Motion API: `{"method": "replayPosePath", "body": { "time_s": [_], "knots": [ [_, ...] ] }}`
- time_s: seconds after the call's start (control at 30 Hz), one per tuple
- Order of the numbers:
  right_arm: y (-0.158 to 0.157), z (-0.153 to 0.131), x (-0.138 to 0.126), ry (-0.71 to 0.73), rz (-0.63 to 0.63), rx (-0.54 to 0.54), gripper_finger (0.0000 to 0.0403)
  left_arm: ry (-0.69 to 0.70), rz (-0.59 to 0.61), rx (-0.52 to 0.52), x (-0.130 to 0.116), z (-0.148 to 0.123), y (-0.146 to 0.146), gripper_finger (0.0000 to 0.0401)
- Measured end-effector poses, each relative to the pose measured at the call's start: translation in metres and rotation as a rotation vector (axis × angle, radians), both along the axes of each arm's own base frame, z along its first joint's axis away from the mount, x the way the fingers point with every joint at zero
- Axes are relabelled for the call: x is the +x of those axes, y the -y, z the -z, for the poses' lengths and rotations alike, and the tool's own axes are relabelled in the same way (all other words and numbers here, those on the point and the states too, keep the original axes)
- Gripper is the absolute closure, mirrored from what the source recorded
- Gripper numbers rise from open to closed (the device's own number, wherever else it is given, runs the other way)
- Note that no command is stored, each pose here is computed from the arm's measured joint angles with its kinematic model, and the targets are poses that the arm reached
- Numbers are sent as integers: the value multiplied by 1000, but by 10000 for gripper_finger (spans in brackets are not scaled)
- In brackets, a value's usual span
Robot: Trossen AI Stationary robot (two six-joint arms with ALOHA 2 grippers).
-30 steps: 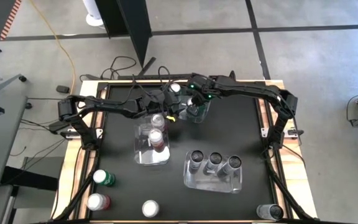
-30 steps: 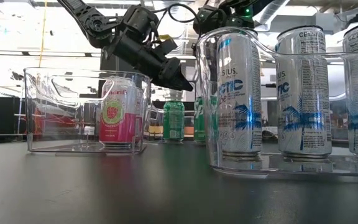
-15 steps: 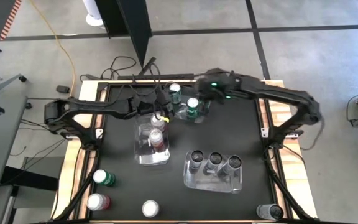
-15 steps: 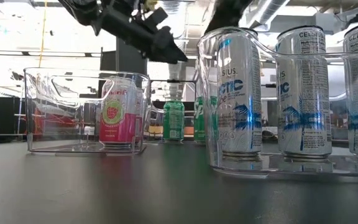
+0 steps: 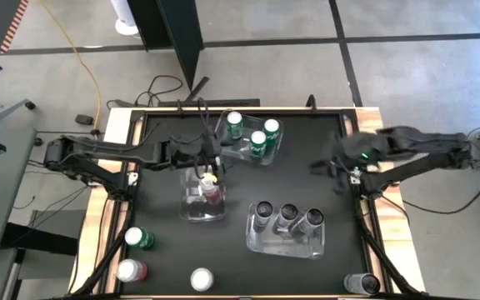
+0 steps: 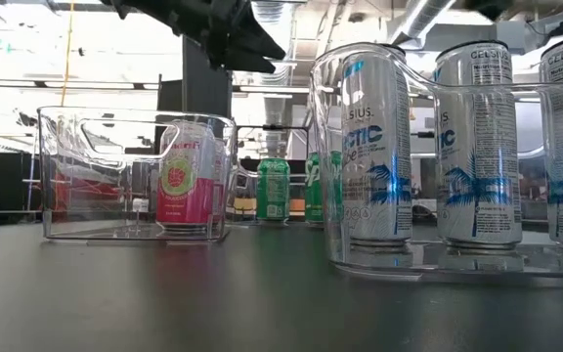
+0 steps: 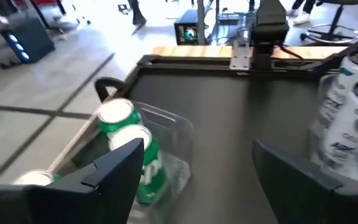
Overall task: Sort soda cans
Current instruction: Put the white soda can into the bottom transparent bin
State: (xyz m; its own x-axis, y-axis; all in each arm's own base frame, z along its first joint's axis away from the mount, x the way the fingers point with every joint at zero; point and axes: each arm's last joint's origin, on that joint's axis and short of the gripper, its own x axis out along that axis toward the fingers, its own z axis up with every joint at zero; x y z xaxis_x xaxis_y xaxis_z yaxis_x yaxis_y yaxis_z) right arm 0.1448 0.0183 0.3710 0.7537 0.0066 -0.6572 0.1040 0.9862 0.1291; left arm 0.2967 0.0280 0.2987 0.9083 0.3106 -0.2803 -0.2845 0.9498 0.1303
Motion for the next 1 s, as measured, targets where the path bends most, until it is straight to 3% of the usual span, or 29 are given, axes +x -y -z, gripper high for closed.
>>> {"method": "replayPosePath", "body": {
  "time_s": [0.17, 0.4, 0.57, 0.73, 1.0],
  "knots": [
    [-28, 3, -29, -55, -94, 169, 206, 26, 36, -89, 1, 0, 19, 110],
    [-65, 21, -51, -344, -194, 237, 117, 64, 62, -227, 0, 0, 51, 110],
    [-103, 35, -63, -585, -237, 262, 102, 108, -24, -269, -2, -1, 65, 110],
    [-142, 37, -79, -727, -240, 166, 101, 175, -30, -310, -2, -6, 72, 111],
    [-201, 14, -88, -696, -247, 131, 101, 207, -5, -310, -2, -10, 78, 111]
  ]
}}
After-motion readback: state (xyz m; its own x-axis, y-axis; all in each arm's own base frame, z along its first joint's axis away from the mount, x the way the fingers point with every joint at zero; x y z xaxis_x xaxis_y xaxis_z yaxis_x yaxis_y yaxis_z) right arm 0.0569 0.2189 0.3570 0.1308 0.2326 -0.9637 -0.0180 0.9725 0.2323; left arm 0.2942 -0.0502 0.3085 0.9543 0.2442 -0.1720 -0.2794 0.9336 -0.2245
